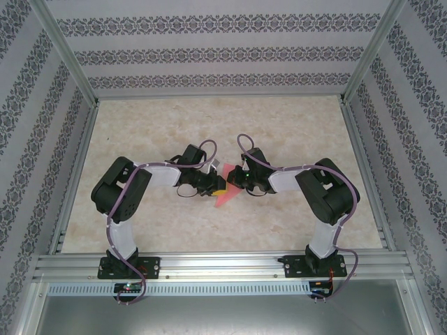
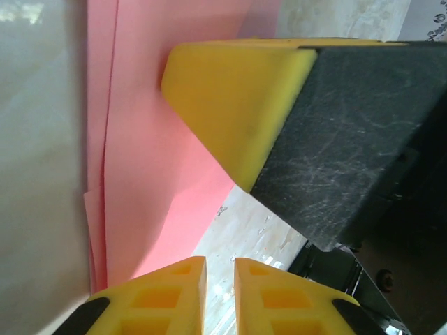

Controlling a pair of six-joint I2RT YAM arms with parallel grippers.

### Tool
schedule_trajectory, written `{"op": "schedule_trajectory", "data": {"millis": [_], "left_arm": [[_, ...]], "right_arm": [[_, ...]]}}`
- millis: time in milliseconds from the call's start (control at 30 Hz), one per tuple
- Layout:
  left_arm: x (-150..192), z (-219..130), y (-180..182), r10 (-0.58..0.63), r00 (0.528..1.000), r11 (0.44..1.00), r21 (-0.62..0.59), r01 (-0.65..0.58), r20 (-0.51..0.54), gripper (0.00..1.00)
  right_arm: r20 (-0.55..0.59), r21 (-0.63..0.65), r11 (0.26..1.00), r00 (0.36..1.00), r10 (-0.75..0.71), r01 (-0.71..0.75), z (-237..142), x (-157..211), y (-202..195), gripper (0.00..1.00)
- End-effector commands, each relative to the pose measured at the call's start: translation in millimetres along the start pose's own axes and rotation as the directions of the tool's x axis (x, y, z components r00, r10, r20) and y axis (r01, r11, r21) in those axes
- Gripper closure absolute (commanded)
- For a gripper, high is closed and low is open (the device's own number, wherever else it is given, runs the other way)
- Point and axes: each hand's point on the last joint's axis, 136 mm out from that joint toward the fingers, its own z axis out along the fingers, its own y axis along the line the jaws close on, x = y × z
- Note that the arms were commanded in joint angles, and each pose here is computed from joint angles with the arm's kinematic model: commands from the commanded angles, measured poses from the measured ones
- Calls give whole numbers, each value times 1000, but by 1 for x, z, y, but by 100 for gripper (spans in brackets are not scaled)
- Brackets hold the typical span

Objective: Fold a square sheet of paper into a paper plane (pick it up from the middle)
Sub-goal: Fourth fold the wing at the center of the table.

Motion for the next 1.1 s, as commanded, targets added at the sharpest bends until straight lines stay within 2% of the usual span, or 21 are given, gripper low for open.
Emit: {"op": "schedule_trajectory", "data": {"millis": [0, 100, 300, 433, 667, 800, 900, 1067], "left_arm": [[-5, 1, 1, 13, 1000, 1000, 1, -13, 5, 80], [-3, 5, 16, -10, 1000, 999, -47, 10, 3, 79], [17, 15, 30, -16, 997, 994, -110, 8, -77, 80], [33, 10, 46, -17, 993, 980, -199, -6, -115, 81], [66, 7, 44, 16, 977, 979, -196, -58, -211, 81], [83, 7, 52, 33, 962, 961, -256, -106, -273, 82], [90, 3, 66, 3, 960, 941, -323, -97, -279, 85], [102, 3, 78, -26, 956, 941, -331, -76, -293, 85]], "right_arm": [[-43, 134, 990, 998, 52, -46, 1, 21, -40, 93], [-44, 138, 989, 998, 54, -47, 1, 21, -41, 93], [-41, 150, 987, 997, 59, -53, 1, 22, -44, 93], [-43, 165, 985, 997, 61, -53, 1, 23, -47, 93], [-42, 178, 983, 997, 62, -54, 1, 24, -50, 93], [-41, 185, 981, 997, 64, -56, 1, 24, -51, 93], [-42, 186, 981, 997, 62, -53, 0, 24, -51, 93], [-41, 192, 980, 997, 62, -53, 0, 24, -52, 93]]}}
